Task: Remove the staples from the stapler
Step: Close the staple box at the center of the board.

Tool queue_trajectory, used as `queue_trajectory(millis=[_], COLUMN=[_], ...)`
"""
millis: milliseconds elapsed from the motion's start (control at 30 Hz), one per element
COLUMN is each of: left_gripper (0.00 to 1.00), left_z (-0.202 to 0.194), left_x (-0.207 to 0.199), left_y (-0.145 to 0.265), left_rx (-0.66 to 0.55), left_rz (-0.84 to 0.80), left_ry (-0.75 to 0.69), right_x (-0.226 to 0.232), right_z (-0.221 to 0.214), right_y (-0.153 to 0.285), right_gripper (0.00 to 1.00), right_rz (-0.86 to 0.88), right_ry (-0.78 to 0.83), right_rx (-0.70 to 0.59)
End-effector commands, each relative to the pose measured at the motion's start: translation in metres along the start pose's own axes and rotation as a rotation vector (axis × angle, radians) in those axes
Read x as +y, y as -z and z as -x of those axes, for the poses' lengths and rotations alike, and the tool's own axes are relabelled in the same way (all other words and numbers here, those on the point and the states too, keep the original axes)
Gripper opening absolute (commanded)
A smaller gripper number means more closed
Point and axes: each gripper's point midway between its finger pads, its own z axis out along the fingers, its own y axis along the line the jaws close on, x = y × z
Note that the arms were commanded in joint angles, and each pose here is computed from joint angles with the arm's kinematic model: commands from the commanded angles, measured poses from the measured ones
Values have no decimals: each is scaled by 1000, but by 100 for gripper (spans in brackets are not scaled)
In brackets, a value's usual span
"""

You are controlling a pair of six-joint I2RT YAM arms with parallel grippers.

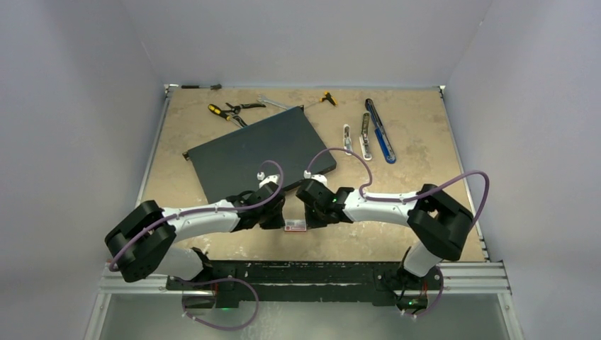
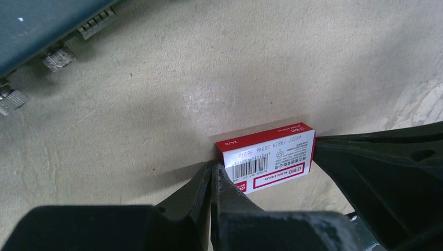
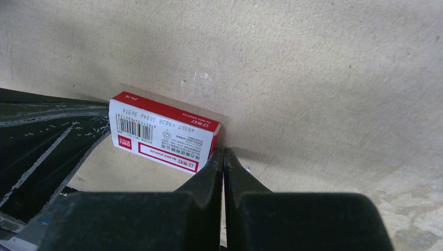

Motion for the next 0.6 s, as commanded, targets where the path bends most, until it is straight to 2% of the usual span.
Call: queue_trajectory(millis=[0,300,567], left_gripper=[0,0,0], left_z=[-3,10,-7], left_x=[20,21,15], left_y=[5,15,5], left_rx=[0,-42,28], left_rz=[108,137,87], left_ry=[-7,-22,-33], right_x=[-3,-18,-5], right_z=[13,5,0], right_y=[18,15,3], right_gripper=[0,0,0], right_rz=[-39,-86,-33], right_ry=[-48,-64,-47], right_rx=[-80,-77,-38])
